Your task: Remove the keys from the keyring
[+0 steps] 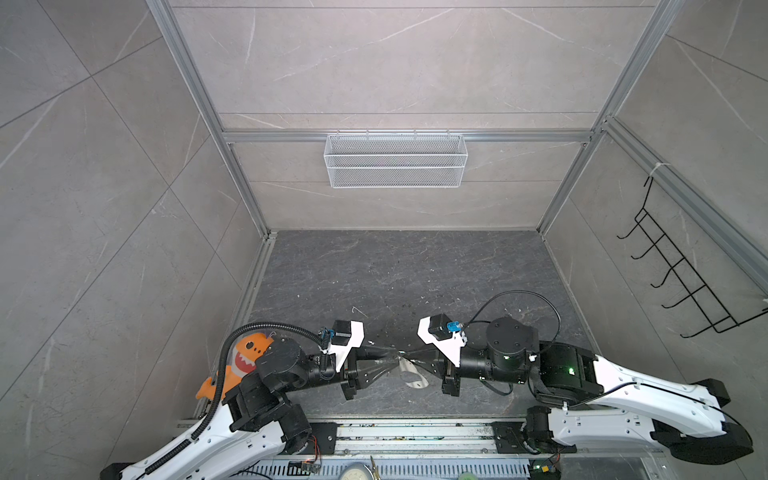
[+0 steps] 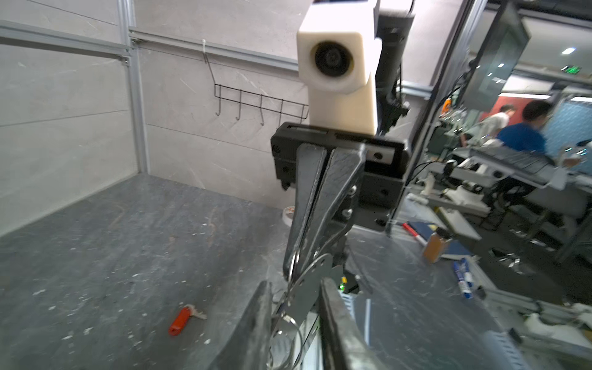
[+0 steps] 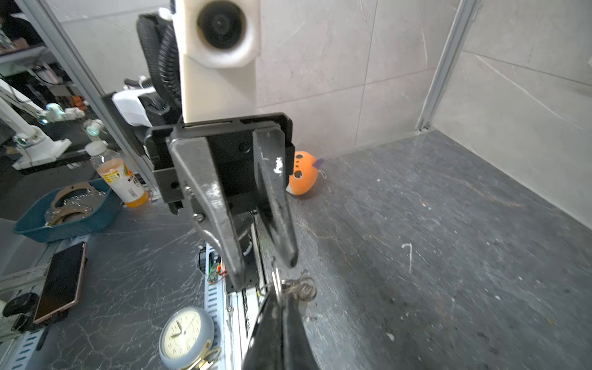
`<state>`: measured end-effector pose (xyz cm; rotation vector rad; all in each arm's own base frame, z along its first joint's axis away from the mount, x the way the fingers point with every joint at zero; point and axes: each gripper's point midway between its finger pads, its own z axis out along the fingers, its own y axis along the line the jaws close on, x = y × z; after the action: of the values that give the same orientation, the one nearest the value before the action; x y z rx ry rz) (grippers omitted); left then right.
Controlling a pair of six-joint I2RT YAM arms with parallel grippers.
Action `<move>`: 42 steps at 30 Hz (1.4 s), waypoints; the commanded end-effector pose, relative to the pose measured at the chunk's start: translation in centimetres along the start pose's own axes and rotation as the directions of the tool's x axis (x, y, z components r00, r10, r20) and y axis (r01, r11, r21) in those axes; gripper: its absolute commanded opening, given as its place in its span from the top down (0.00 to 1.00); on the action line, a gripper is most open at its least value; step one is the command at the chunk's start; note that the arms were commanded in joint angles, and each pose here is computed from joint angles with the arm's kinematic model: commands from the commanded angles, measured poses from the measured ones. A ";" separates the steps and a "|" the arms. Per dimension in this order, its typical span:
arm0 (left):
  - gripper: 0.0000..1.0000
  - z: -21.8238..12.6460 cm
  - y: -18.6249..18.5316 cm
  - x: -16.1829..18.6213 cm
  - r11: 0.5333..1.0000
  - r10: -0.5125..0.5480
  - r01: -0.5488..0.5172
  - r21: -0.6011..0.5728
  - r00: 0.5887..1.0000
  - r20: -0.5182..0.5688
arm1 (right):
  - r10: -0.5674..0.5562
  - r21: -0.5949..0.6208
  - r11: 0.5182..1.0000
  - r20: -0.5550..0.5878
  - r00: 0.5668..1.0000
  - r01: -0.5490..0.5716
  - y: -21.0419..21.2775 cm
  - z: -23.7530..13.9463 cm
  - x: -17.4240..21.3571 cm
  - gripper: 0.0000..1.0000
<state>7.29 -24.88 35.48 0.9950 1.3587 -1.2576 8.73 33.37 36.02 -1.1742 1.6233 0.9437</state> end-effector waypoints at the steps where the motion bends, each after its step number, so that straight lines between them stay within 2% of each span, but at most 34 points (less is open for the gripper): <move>1: 0.65 -0.9 1.0 -0.9 0.995 -0.012 0.010 -0.100 1.000 -0.021 | -0.006 0.104 0.994 -0.112 0.994 0.018 -1.7 -1.0 0.5 1.00; 4: 0.64 -0.8 1.8 -0.7 0.989 -0.025 0.015 -0.144 0.998 -0.064 | -0.005 0.168 0.985 -0.246 0.969 0.048 -2.8 -0.6 1.6 1.00; 8: 0.63 0.0 2.0 -0.6 0.990 -0.026 0.011 -0.141 0.994 -0.104 | 0.005 0.197 0.976 -0.431 0.902 0.089 -3.5 0.0 3.3 1.00; 10: 0.63 0.4 2.0 -0.3 0.991 -0.035 0.016 -0.134 0.990 -0.140 | 0.009 0.216 0.970 -0.485 0.874 0.110 -3.9 0.1 3.7 1.00; 17: 0.63 0.8 2.2 0.7 0.990 -0.072 0.046 -0.137 0.978 -0.194 | 0.009 0.227 0.963 -0.570 0.822 0.147 -4.3 -0.7 3.9 1.00; 21: 0.62 0.8 2.2 1.0 0.989 -0.086 0.061 -0.135 0.977 -0.193 | 0.012 0.182 0.975 -0.619 0.785 0.129 -3.5 -0.9 4.8 1.00; 23: 0.62 0.9 2.0 1.2 0.990 -0.092 0.069 -0.124 0.977 -0.190 | 0.006 0.130 0.987 -0.618 0.786 0.094 -2.4 -0.7 5.2 1.00; 24: 0.62 1.0 2.0 1.3 0.990 -0.094 0.072 -0.121 0.977 -0.189 | 0.010 0.131 0.987 -0.631 0.775 0.094 -2.5 -0.7 5.5 1.00; 26: 0.62 1.0 1.9 1.4 0.991 -0.094 0.074 -0.109 0.978 -0.188 | 0.031 0.184 0.973 -0.701 0.712 0.138 -3.6 -1.1 6.6 1.00; 27: 0.62 1.1 1.6 1.4 0.993 -0.091 0.076 -0.090 0.978 -0.185 | 0.040 0.183 0.974 -0.719 0.694 0.134 -3.5 -1.2 6.9 1.00; 28: 0.62 1.2 1.3 1.5 0.994 -0.089 0.077 -0.072 0.979 -0.181 | 0.032 0.155 0.982 -0.707 0.707 0.111 -2.8 -1.0 6.7 1.00; 30: 0.62 1.4 1.1 1.7 0.995 -0.090 0.082 -0.051 0.981 -0.171 | 0.024 0.115 0.991 -0.638 0.770 0.065 -1.7 -0.7 5.4 1.00; 31: 0.62 1.5 1.0 1.8 0.996 -0.088 0.083 -0.035 0.982 -0.168 | 0.024 0.109 0.993 -0.615 0.788 0.055 -1.6 -0.7 4.9 1.00; 39: 0.62 3.1 1.3 2.8 0.994 -0.112 0.112 -0.011 0.973 -0.201 | 0.020 0.089 0.995 -0.606 0.795 0.042 -1.2 0.3 5.2 1.00; 42: 0.67 3.0 1.1 2.6 0.995 -0.102 0.104 -0.004 0.976 -0.191 | 0.018 0.089 0.995 -0.596 0.803 0.044 -1.2 0.2 4.9 1.00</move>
<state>9.13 -27.58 31.28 1.0638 1.6558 -1.2171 9.69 31.03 30.54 -1.5066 2.1653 0.4200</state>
